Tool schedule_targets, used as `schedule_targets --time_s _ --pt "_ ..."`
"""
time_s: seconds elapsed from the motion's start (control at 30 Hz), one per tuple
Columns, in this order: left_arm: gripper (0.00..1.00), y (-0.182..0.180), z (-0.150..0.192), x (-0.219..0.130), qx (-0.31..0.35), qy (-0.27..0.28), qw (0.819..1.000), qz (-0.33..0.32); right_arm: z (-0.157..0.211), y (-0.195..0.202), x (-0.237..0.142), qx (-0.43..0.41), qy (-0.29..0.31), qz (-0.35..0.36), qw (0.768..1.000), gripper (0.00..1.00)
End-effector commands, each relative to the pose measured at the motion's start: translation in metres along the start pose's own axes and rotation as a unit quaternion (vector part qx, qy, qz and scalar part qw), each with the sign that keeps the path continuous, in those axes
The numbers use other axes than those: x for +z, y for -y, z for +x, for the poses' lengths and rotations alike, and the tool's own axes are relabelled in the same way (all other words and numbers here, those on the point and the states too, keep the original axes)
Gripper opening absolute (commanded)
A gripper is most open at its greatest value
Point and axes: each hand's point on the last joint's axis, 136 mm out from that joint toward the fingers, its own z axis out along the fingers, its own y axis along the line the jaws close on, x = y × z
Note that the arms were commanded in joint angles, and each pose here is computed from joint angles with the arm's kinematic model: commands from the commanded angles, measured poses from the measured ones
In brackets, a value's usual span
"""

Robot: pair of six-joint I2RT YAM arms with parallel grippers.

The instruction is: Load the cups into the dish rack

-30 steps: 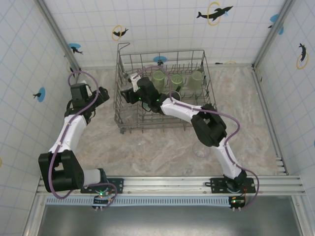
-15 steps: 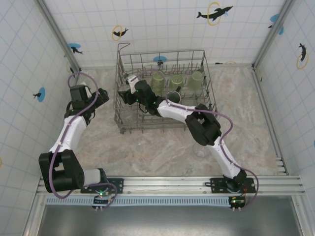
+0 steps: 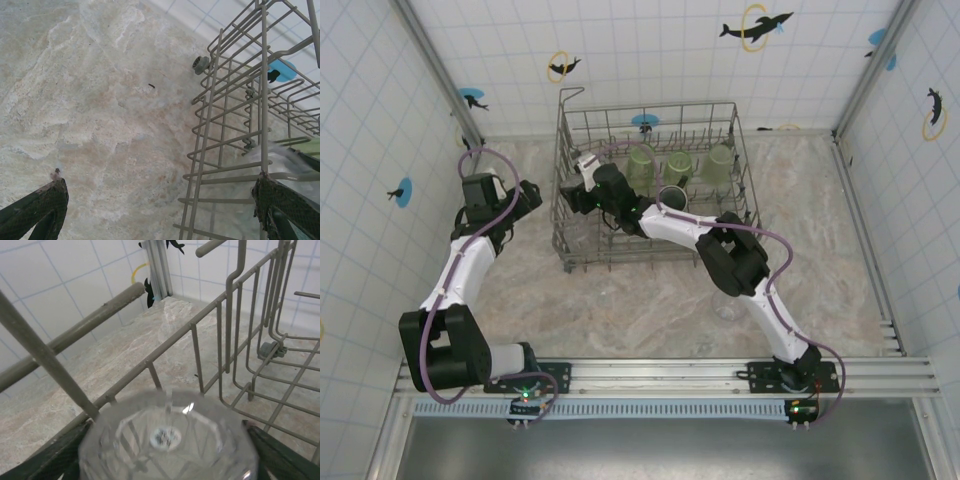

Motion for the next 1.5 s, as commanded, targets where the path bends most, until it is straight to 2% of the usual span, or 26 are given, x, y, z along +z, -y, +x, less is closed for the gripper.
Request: schedule_targets --time_s 0.0,0.23,0.5,0.57,0.7,0.83,0.93,0.97,1.2,1.47 --pt "0.97 0.001 -0.001 -0.005 0.009 0.005 1.0 0.009 -0.004 -0.03 0.007 -0.003 0.019 -0.042 0.999 0.8" --pt "0.97 0.001 -0.001 -0.005 0.009 0.005 1.0 0.009 -0.012 -0.033 0.004 0.008 0.024 -0.049 0.998 0.87" --pt "0.97 0.003 -0.009 -0.009 0.003 0.016 1.0 0.013 -0.069 -0.039 -0.02 0.016 0.062 -0.046 0.997 0.91" --pt "0.97 0.004 -0.012 -0.01 0.003 0.02 1.0 0.014 -0.094 -0.039 -0.034 0.017 0.08 -0.042 0.996 0.93" --pt "0.97 0.007 -0.021 -0.014 0.002 0.031 0.999 0.016 -0.122 -0.035 -0.053 0.029 0.097 -0.036 0.994 0.95" --pt "0.97 0.019 -0.039 -0.024 0.001 0.049 0.998 0.027 -0.144 -0.028 -0.073 0.033 0.103 -0.02 0.994 0.99" --pt "0.97 0.023 -0.04 -0.028 -0.004 0.049 0.998 0.036 -0.154 -0.016 -0.089 0.034 0.094 0.006 0.995 1.0" --pt "0.98 0.033 -0.054 -0.036 -0.002 0.065 0.997 0.048 -0.154 -0.011 -0.094 0.034 0.088 0.016 0.995 1.0" --pt "0.98 0.049 -0.059 -0.051 -0.014 0.066 0.994 0.083 -0.144 0.031 -0.152 0.042 0.05 0.104 0.992 1.0" --pt "0.98 0.064 -0.059 -0.073 -0.027 0.066 0.991 0.115 -0.109 0.071 -0.249 0.055 -0.002 0.215 0.975 1.0"
